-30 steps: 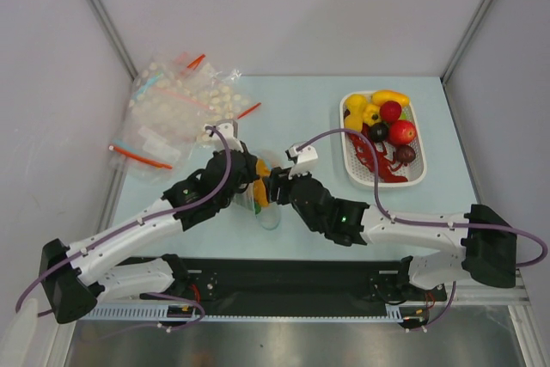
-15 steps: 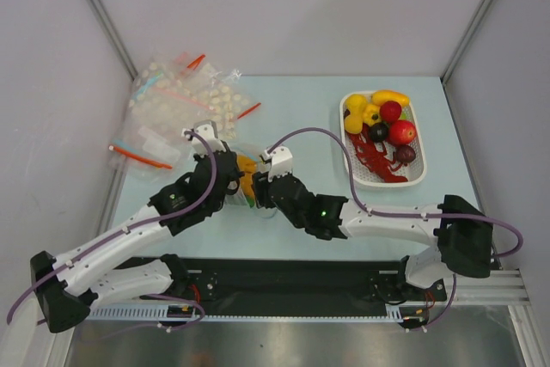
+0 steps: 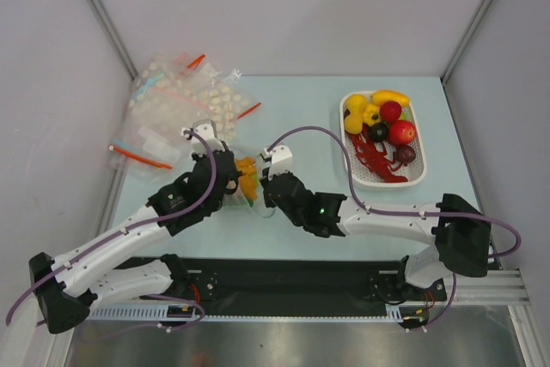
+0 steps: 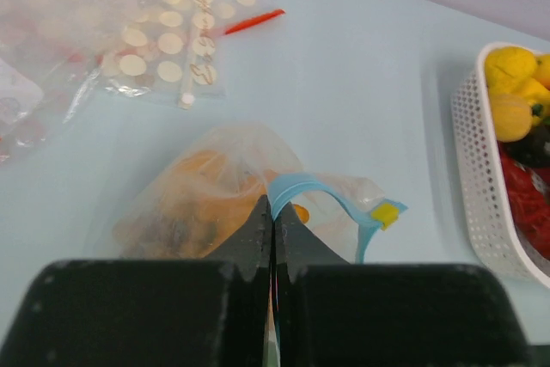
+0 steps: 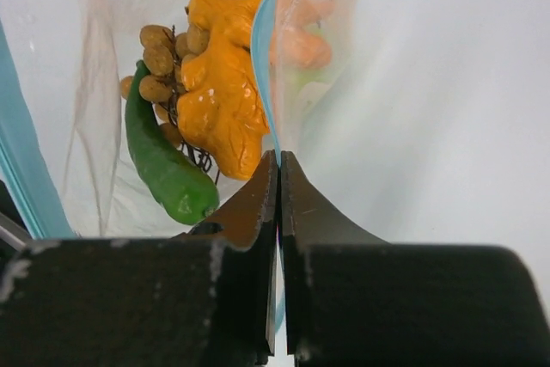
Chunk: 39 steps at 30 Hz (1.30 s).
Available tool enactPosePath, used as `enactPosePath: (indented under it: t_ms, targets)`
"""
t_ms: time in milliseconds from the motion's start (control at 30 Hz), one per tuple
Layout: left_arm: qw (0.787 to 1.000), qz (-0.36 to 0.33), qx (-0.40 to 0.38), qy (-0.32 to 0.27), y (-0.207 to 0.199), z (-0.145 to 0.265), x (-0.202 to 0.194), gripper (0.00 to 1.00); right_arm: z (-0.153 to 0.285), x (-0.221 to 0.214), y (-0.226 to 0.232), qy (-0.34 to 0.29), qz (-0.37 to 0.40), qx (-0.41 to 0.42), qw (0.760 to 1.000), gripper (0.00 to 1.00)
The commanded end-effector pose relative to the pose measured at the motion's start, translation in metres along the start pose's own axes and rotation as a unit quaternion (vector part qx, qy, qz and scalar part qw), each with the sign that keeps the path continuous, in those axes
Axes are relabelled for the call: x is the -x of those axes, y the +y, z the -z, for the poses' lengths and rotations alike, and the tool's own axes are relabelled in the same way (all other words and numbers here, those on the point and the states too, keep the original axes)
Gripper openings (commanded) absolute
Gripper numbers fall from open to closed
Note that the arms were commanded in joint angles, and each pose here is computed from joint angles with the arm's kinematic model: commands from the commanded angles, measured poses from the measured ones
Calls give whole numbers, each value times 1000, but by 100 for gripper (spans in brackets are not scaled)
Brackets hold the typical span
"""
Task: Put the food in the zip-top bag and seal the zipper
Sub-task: Adjust the zipper food storage bag at the center of the board.
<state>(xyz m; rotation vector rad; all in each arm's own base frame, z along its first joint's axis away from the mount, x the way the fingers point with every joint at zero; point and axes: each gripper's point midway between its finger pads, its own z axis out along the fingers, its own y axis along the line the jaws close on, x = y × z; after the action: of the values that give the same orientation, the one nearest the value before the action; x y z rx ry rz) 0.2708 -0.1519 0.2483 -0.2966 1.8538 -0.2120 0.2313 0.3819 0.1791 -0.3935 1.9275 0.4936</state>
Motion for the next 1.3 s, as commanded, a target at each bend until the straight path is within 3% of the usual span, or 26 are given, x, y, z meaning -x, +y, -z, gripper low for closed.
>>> enactPosePath:
  t_ms: [0, 67, 167, 233, 467, 733, 833, 867, 967, 1267]
  targets:
    - [994, 3, -108, -12, -46, 8, 25, 1, 6, 40, -19, -40, -61, -9, 997, 0]
    - [980, -44, -191, 21, -73, 17, 11, 3, 7, 39, -27, -32, -95, 14, 995, 0]
    - [964, -88, -244, 53, -95, 22, -5, 3, 1, 46, -50, -33, -158, 33, 986, 0]
    - [960, -101, -252, 67, -102, 22, -10, 2, -1, 49, -74, -43, -184, 26, 982, 0]
    - [932, -147, -287, 166, -134, 6, -71, 0, -5, 50, -95, -40, -203, 25, 978, 0]
    - [928, -159, -264, 211, -140, -8, -94, 0, -5, 52, -92, -38, -191, 36, 980, 0]
    - [935, -152, -251, 198, -134, -8, -87, 0, -2, 54, -95, -40, -186, 31, 981, 5]
    - [940, -149, -241, 188, -130, -10, -82, 0, -1, 57, -96, -44, -182, 29, 982, 15]
    - [952, -127, -220, 170, -120, -11, -69, 0, 3, 59, -98, -44, -168, 26, 984, 32]
    - [972, -66, -185, 130, -88, -13, -43, 0, 37, 95, -129, -86, -153, -19, 984, 48]
